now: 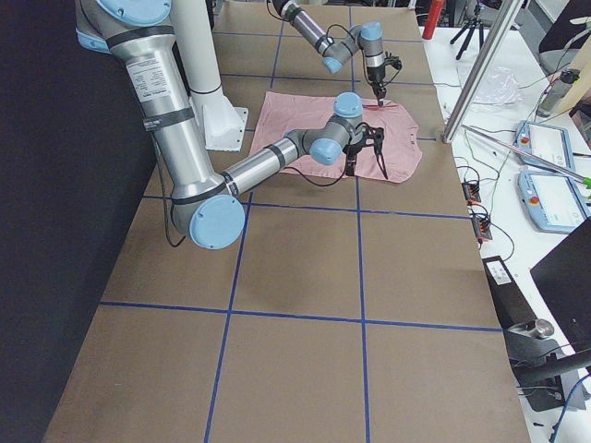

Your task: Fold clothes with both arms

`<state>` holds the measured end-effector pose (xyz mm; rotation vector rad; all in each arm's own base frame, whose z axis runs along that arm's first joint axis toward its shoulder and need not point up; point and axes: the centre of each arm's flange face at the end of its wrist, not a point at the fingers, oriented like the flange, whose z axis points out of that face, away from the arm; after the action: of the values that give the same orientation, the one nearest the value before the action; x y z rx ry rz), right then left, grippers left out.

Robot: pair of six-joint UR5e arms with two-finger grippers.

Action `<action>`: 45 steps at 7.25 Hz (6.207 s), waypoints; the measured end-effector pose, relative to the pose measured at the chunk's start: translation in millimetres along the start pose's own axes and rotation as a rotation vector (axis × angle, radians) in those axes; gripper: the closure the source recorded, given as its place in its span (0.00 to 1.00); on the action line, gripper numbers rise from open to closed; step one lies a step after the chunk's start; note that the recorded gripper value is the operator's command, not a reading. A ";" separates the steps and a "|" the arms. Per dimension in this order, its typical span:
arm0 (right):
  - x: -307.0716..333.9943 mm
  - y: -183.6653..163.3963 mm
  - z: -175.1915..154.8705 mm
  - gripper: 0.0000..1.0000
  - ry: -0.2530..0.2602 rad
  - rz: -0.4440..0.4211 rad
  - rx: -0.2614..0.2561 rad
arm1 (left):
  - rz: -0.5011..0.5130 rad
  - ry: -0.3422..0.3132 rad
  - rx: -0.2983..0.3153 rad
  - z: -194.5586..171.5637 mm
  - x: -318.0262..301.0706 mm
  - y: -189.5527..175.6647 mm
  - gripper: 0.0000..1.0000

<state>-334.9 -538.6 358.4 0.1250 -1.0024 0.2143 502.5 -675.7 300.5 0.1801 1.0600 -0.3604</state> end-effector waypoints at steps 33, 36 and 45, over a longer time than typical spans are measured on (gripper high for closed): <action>-49.2 419.9 59.2 0.57 0.296 0.375 0.052 | 0.064 0.150 -0.106 -111.7 -61.4 83.6 0.16; -49.2 420.1 59.7 1.00 0.299 0.376 0.052 | 0.038 0.150 -0.097 -112.4 -59.6 83.7 0.16; -61.9 381.9 28.4 1.00 0.245 0.434 0.038 | -0.209 -0.028 -0.227 -152.6 -111.2 361.4 0.18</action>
<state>-480.3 -180.6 323.4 -0.0852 -0.7711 0.6306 464.0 -270.0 314.6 -0.1396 1.0864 -0.4259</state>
